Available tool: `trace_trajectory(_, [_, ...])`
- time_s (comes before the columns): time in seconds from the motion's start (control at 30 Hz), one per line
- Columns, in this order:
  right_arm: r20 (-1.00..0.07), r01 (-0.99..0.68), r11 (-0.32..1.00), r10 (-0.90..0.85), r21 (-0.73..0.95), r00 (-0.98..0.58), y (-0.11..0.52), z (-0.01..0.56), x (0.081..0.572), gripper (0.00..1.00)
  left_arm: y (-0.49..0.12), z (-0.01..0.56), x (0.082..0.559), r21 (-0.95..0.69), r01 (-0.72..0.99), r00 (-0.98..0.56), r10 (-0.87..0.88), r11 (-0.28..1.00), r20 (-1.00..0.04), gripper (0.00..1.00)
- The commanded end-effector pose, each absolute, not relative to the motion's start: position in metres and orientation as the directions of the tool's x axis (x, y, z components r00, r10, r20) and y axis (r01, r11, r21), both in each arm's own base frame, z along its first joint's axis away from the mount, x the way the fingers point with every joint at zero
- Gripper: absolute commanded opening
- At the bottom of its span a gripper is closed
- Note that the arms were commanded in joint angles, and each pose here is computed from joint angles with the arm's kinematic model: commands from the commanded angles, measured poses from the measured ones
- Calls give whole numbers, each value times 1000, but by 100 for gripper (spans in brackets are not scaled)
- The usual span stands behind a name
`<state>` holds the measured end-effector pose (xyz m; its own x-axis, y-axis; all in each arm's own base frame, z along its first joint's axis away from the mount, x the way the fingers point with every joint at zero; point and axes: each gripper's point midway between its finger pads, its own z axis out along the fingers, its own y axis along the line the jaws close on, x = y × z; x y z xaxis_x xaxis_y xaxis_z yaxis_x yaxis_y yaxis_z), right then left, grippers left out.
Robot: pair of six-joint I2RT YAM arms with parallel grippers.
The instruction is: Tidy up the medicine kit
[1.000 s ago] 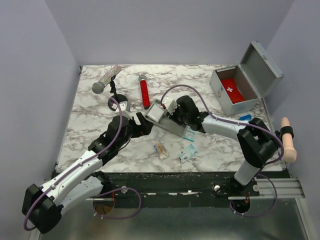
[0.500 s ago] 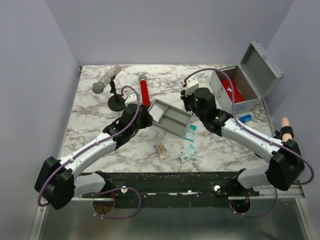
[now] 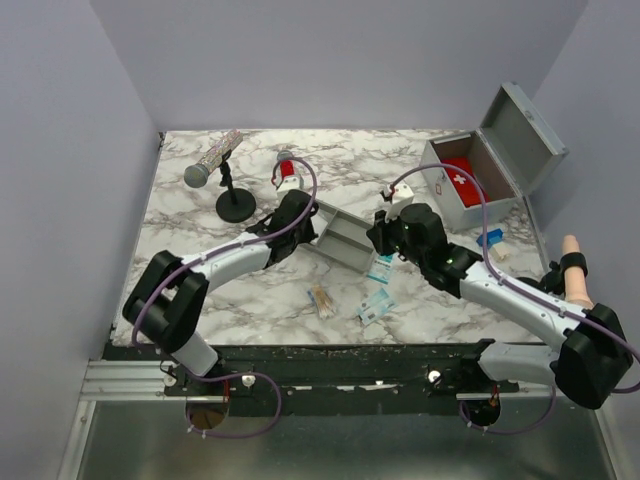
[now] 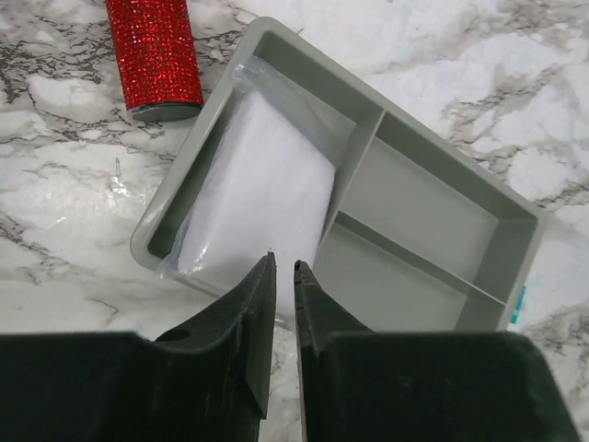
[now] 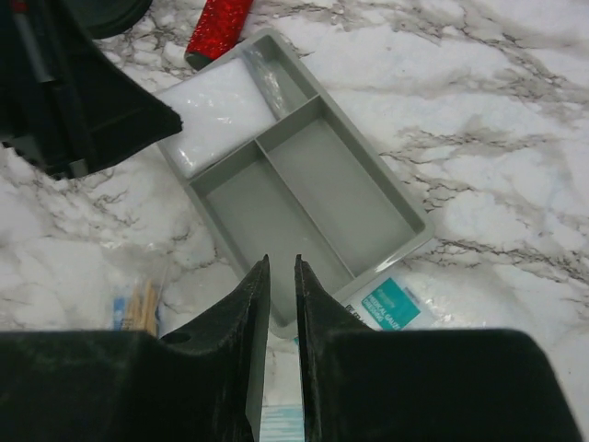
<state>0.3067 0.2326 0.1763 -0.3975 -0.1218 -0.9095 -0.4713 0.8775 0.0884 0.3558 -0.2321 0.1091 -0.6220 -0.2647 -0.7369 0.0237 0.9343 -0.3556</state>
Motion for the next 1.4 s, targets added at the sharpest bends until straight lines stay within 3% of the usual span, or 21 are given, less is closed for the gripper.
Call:
trace_trajectory(0.0, [-890, -516, 834, -72, 194, -451, 243, 179, 283, 25, -228, 92, 376, -299, -49, -622, -263, 953, -737, 23])
trace_trajectory(0.2, [-888, -519, 834, -82, 187, -452, 239, 181, 280, 25, -233, 67, 392, -258, -74, -648, -243, 963, -722, 16])
trace_trajectory(0.4, [-885, -521, 830, -79, 197, -460, 239, 182, 276, 25, -242, 53, 405, -326, -63, -653, -286, 943, -701, 13])
trace_trajectory(0.5, [-884, -511, 836, -71, 200, -462, 237, 183, 276, 28, -248, 75, 412, -373, -30, -612, -312, 928, -727, 14])
trace_trajectory(0.6, [-889, -490, 848, -54, 199, -455, 233, 189, 277, 38, -248, 116, 416, -408, 14, -540, -337, 913, -771, 18])
trace_trajectory(0.67, [-893, -461, 866, -37, 195, -448, 227, 195, 280, 43, -243, 142, 415, -416, 31, -501, -346, 909, -793, 27])
trace_trajectory(0.83, [-892, -370, 905, 20, 208, -452, 212, 207, 283, 55, -237, 199, 387, -477, 91, -439, -395, 874, -807, 65])
trace_trajectory(0.93, [-877, -375, 886, 68, 272, -475, 218, 214, 280, 70, -239, 214, 358, -513, 148, -433, -411, 846, -802, 76])
trace_trajectory(1.1, [-839, -357, 876, 93, 325, -536, 224, 213, 285, 82, -234, 210, 312, -550, 180, -475, -417, 816, -775, 90])
trace_trajectory(1.13, [-835, -337, 886, 93, 317, -542, 220, 212, 287, 82, -229, 205, 304, -556, 168, -481, -425, 814, -767, 97])
trace_trajectory(1.17, [-829, -311, 901, 87, 301, -552, 214, 208, 287, 73, -220, 197, 295, -561, 149, -485, -434, 815, -759, 99])
trace_trajectory(1.23, [-834, -248, 929, 103, 276, -543, 197, 205, 288, 1, -201, 202, 281, -593, 120, -446, -491, 796, -749, 99])
trace_trajectory(1.37, [-841, -210, 946, 103, 248, -531, 173, 194, 277, 1, -158, 187, 257, -618, -13, -393, -572, 786, -720, 99])
